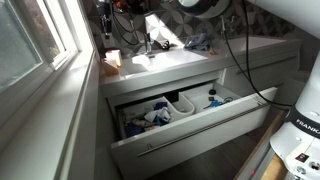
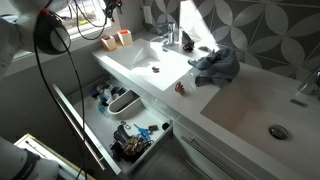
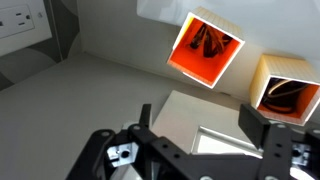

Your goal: Move the box to the left

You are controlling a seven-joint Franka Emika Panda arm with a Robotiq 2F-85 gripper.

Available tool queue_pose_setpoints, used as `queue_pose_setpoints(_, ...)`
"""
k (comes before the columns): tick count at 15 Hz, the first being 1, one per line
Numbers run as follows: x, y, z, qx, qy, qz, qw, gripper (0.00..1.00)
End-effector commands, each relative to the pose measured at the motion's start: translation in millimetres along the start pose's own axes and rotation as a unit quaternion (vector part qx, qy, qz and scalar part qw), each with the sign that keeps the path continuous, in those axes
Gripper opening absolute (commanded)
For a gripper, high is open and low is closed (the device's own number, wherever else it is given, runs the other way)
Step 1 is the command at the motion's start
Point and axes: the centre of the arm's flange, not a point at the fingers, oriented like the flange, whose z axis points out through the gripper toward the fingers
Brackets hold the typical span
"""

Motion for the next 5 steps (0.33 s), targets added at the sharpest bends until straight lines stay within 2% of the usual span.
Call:
queue_pose_setpoints(1, 7.5, 13.1, -44.9, -0.064, -0.054, 0.055, 0.995, 1.0)
queue_pose_setpoints(4, -12.7, 3.2, -77.2, -0.102, -0.073, 0.122, 0.9845, 1.0)
queue_pose_setpoints(5, -5.2, 16.9, -61.4, -0.077, -0.05, 0.088, 0.9918, 1.0)
